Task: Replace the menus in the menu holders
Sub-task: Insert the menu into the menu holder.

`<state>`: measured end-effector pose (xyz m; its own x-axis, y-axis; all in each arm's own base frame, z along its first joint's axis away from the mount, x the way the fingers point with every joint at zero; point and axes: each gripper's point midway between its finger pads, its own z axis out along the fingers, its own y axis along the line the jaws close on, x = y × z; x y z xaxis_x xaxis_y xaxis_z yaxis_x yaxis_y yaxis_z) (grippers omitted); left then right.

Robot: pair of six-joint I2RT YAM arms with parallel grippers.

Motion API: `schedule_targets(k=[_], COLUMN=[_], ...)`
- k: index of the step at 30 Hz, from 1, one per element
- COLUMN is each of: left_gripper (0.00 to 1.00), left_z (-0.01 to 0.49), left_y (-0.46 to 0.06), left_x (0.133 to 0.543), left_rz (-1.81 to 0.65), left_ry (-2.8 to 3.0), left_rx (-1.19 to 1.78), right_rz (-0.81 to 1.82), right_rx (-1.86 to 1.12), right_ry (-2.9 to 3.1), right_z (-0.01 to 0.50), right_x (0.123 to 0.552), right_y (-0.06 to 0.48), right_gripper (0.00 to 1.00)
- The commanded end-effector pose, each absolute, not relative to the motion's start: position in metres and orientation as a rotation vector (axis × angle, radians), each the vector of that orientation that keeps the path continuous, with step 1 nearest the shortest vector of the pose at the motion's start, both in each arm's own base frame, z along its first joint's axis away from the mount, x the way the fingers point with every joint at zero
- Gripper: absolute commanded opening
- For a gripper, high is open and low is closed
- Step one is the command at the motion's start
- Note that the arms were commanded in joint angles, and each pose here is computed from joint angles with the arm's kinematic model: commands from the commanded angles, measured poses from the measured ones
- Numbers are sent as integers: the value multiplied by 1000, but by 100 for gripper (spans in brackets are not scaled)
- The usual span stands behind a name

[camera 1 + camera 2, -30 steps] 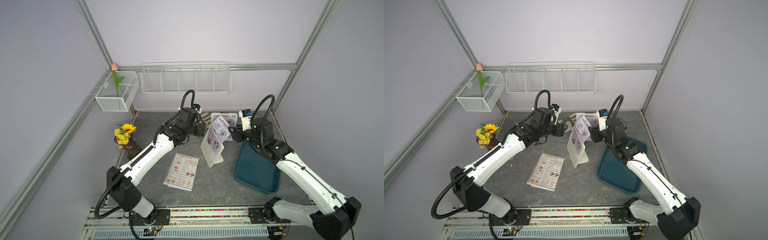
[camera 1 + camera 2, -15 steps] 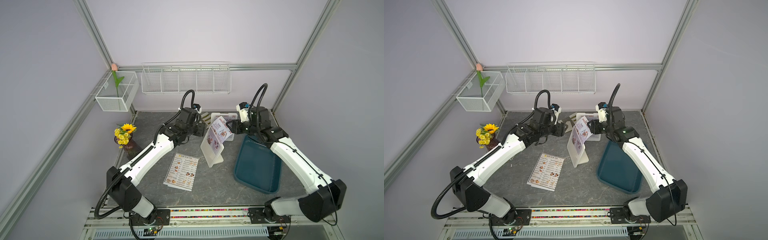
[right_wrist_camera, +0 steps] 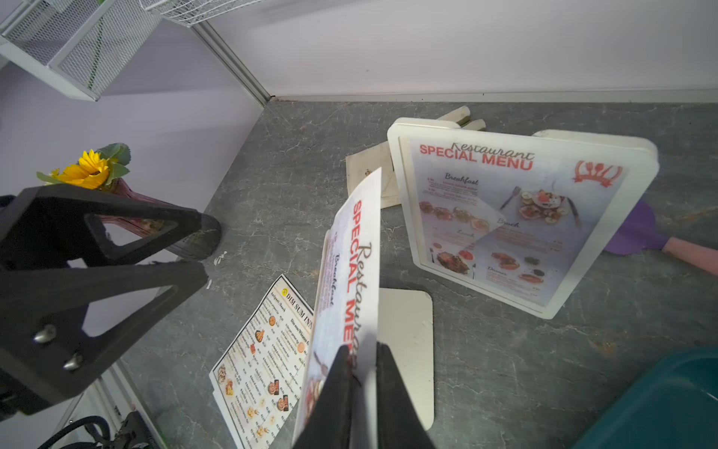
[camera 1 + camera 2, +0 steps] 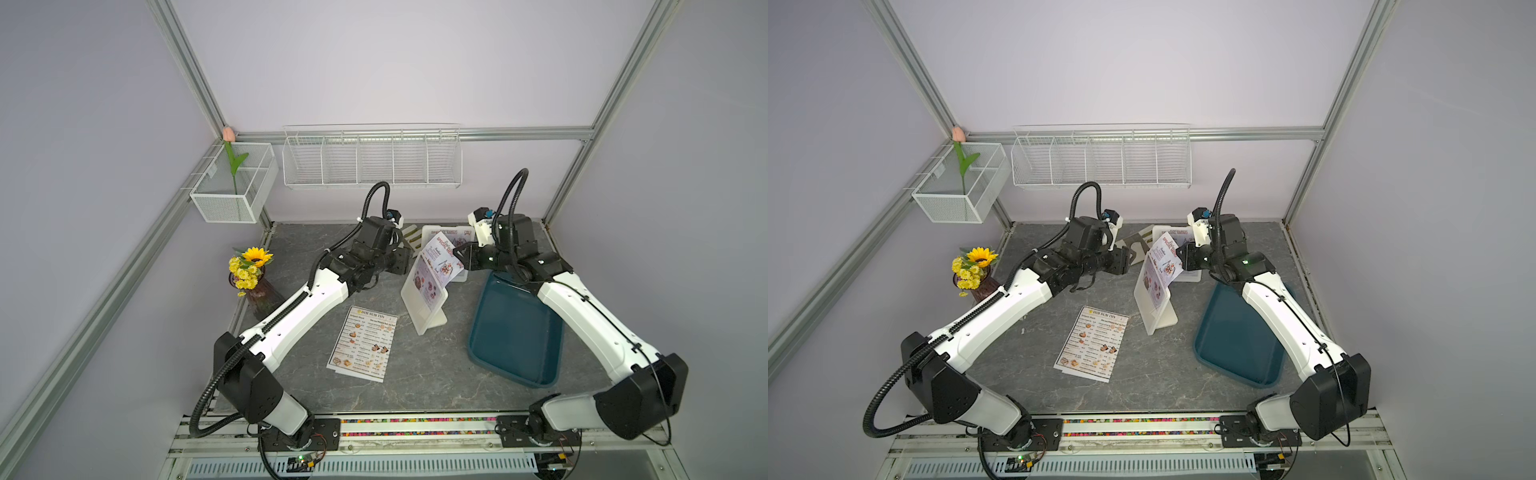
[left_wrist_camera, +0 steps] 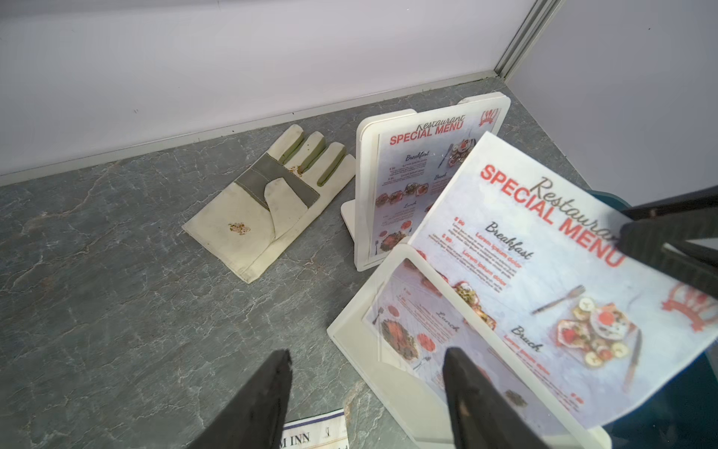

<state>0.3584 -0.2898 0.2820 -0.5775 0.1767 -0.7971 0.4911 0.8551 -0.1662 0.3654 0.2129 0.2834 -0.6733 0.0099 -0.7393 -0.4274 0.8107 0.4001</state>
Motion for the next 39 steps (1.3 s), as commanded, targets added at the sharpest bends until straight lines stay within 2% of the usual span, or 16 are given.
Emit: schedule_targets(k=[1,17,25,30,39], left_gripper=[65,65,65,65,65], left_z=[285,286,285,286,288], left_y=[-287,-285,-285,-283,-279], left_x=[359,358,357,357,355], left_rz=[-478,-477,-482,-481,-466], left_ry=[2166,2161,2158,2155,2152], left_rx=[459,452,445,436,438], right_rz=[725,759,756,699,678], right_rx=[-341,-436,-479,-463,-485], right_ry=[2202,2289,2341,2299,2316], right_z=[291,259,245,266,262], right_x=[354,325,317,329,349], right_y=[218,246,255,245,250], right_gripper=[14,15,20,23,19])
